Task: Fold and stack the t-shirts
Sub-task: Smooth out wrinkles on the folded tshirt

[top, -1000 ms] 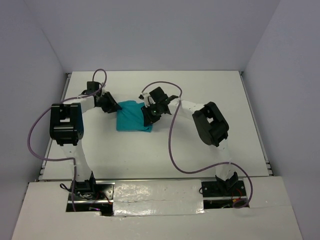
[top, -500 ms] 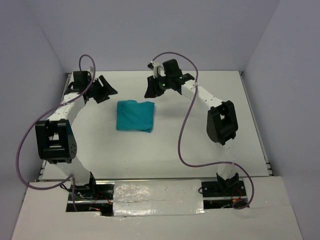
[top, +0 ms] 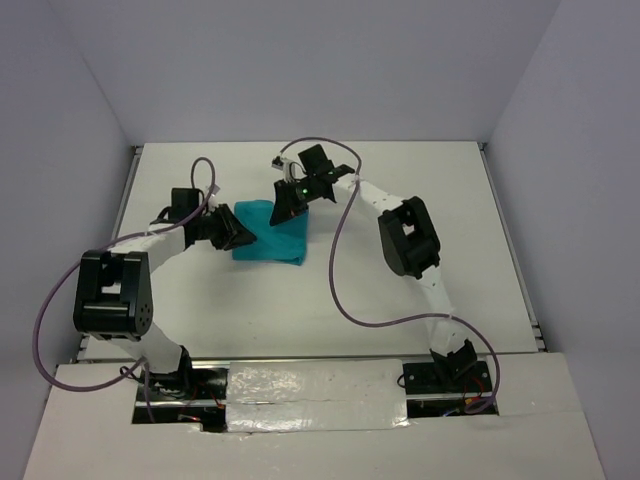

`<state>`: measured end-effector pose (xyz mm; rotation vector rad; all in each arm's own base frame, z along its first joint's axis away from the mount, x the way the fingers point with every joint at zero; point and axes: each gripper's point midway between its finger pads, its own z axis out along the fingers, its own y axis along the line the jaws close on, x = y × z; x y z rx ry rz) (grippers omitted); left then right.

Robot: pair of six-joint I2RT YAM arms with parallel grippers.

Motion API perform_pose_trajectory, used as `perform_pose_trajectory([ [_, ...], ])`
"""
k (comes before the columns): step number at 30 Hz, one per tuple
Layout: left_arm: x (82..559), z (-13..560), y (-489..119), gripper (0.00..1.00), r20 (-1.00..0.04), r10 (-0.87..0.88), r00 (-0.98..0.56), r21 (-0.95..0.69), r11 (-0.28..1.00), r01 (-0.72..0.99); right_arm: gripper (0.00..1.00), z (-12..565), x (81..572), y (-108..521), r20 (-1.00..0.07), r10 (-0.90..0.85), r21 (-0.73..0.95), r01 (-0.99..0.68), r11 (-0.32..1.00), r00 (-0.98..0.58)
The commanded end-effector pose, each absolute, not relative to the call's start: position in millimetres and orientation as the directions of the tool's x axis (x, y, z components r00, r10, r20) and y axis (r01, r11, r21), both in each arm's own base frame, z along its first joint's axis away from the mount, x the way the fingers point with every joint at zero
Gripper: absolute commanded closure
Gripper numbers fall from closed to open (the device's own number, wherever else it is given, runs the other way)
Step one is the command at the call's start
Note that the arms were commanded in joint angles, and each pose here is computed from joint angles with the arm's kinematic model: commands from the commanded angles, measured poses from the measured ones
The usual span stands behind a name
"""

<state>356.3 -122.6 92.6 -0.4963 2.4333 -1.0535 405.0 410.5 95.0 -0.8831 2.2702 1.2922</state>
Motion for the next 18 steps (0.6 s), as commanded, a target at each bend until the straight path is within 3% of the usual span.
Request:
perform_pose_trajectory([
  [1, 373.1, 98.5, -138.7, 0.65, -0.290, -0.467, -0.835, -0.793, 0.606, -0.064, 0.74, 115.4, 412.0, 427.5, -0.624, -0.286, 0.654, -0.687, 0.318, -0.727],
  [11, 363.9, 30.3, -141.1, 0.67, -0.163, -0.437, -0.885, -0.742, 0.646, -0.182, 0.74, 68.1, 429.9, 409.8, -0.541, -0.260, 0.684, -0.599, 0.418, -0.800],
  [18, 366.7, 13.6, -135.4, 0.69, -0.145, -0.454, -0.879, -0.708, 0.669, -0.229, 0.75, 47.4, 461.1, 368.5, -0.501, -0.183, 0.673, -0.514, 0.532, -0.846],
])
